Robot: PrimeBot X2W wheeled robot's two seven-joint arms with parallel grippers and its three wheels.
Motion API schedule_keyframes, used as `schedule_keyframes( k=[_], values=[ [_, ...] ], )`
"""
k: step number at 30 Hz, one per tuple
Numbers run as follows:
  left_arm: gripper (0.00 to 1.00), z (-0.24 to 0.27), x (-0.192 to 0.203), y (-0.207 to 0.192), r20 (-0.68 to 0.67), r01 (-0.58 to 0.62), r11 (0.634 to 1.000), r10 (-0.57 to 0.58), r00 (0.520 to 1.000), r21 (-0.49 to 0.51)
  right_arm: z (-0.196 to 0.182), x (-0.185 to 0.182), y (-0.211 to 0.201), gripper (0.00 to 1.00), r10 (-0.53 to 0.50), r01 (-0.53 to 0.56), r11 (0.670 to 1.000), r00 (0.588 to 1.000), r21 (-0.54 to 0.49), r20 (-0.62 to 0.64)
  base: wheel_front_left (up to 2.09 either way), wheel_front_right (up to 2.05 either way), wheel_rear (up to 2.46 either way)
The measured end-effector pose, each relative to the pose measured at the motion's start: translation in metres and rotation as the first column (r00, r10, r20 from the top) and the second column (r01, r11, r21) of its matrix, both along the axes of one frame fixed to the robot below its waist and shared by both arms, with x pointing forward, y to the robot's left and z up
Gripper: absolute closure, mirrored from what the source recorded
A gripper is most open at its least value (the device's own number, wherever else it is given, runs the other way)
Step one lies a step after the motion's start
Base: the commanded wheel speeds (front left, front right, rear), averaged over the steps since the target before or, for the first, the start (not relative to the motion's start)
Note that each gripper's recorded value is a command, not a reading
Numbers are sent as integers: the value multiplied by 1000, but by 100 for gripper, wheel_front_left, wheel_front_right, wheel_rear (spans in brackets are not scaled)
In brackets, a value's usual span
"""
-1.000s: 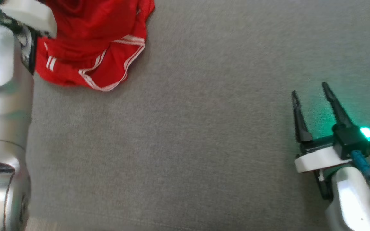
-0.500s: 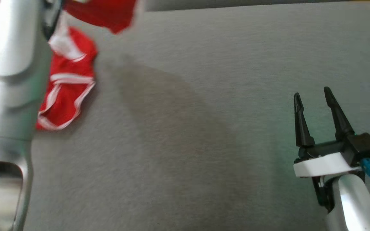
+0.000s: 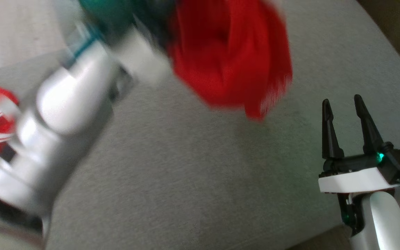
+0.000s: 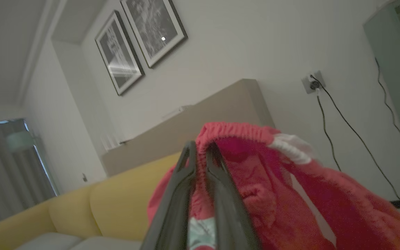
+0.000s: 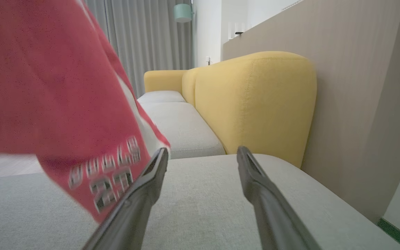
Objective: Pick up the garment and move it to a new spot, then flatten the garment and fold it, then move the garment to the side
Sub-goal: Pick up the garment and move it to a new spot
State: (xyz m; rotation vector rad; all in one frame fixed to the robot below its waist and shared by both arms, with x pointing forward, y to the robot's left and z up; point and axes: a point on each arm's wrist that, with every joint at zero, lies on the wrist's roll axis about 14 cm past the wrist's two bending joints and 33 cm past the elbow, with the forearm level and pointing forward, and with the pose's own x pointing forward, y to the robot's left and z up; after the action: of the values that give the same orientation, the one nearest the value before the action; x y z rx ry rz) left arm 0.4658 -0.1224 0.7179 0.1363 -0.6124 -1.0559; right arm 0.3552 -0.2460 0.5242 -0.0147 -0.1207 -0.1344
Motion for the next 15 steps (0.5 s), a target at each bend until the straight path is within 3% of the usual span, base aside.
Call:
schedule_keyframes(
  k=[1, 6, 7, 8, 9, 11, 15],
  values=[
    [100, 0, 0, 0, 0, 0, 1000, 0, 1000, 0, 0, 0, 0, 0, 0, 0, 1000, 1000, 0, 0, 0, 0, 0],
    [100, -142, -20, -15, -303, 84, 986, -37, 952, 144, -11, -8, -14, 0, -49, 49, 999, 998, 8, -37, 0, 0, 0],
    [90, -166, -24, -13, -347, 87, 982, -24, 938, 168, -15, -7, -14, 0, -49, 49, 999, 998, 8, -50, 0, 0, 0],
    [5, -184, -27, -9, -382, 74, 981, 1, 924, 181, -18, -6, -12, 0, -44, 44, 999, 997, 10, -61, 0, 0, 0],
    [0, -198, -29, -3, -420, 54, 981, 29, 907, 184, -22, -4, -9, 0, -35, 36, 999, 997, 13, -71, 0, 0, 0],
    [0, -218, -35, 9, -471, 15, 981, 79, 878, 192, -28, 0, -1, 0, -11, 13, 1000, 996, 22, -87, 0, 0, 0],
    [0, -228, -39, 55, -574, -205, 972, 235, 784, 119, -33, 8, 20, 0, 59, -56, 998, 994, 34, -96, 0, 0, 0]
  ],
)
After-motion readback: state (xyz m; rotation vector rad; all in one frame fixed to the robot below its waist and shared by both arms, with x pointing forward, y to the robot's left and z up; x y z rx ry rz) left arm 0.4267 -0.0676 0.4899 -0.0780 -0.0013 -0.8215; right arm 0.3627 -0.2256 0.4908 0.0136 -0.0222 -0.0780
